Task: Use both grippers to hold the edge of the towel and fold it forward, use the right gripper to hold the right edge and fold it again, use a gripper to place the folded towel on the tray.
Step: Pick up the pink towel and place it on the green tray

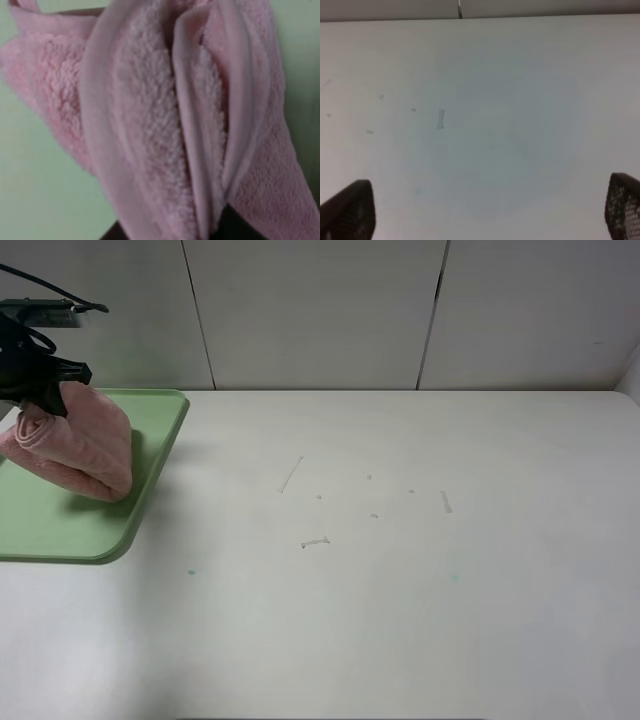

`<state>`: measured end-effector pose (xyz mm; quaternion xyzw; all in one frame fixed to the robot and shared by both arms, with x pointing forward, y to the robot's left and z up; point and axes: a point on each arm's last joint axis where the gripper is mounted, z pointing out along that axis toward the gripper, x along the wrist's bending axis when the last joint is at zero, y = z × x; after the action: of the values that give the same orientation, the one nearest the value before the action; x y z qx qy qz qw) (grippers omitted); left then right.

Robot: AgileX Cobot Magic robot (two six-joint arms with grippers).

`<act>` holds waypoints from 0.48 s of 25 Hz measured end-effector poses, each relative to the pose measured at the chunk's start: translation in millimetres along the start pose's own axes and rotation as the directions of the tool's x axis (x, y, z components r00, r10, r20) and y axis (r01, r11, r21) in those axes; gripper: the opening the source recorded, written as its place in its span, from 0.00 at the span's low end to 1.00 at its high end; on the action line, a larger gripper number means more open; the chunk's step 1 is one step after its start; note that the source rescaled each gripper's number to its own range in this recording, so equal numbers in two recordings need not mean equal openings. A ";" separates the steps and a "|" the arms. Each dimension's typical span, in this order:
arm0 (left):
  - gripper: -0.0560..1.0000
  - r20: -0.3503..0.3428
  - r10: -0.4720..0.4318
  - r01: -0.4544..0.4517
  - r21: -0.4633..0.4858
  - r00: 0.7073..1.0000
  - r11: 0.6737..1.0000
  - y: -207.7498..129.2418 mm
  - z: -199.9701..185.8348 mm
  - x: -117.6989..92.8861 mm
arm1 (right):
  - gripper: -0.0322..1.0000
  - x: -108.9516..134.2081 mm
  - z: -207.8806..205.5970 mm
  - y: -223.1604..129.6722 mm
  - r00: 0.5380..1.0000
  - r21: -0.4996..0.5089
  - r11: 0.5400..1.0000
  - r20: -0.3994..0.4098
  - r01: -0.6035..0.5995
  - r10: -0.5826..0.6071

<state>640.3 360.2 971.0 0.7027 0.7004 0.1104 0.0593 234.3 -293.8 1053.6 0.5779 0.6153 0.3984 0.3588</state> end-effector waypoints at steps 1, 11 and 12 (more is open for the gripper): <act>0.17 -0.001 0.001 -0.001 0.000 1.000 1.000 0.0 0.0 0.1 | 1.00 0.0 0.0 0.0 1.000 0.000 1.000 0.000 0.000 0.000; 0.96 -0.033 -0.038 0.039 0.053 0.999 0.998 -5.0 -0.2 3.2 | 1.00 0.0 0.0 0.0 1.000 0.000 1.000 0.000 0.000 0.000; 0.97 -0.035 -0.037 0.039 0.061 0.999 0.997 -5.7 -0.3 3.4 | 1.00 0.0 0.0 0.0 1.000 0.000 1.000 0.000 0.000 0.000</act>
<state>634.7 363.6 970.2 0.6887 0.7176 0.0997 0.0278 234.3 -293.7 1053.7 0.5779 0.6153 0.3985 0.3587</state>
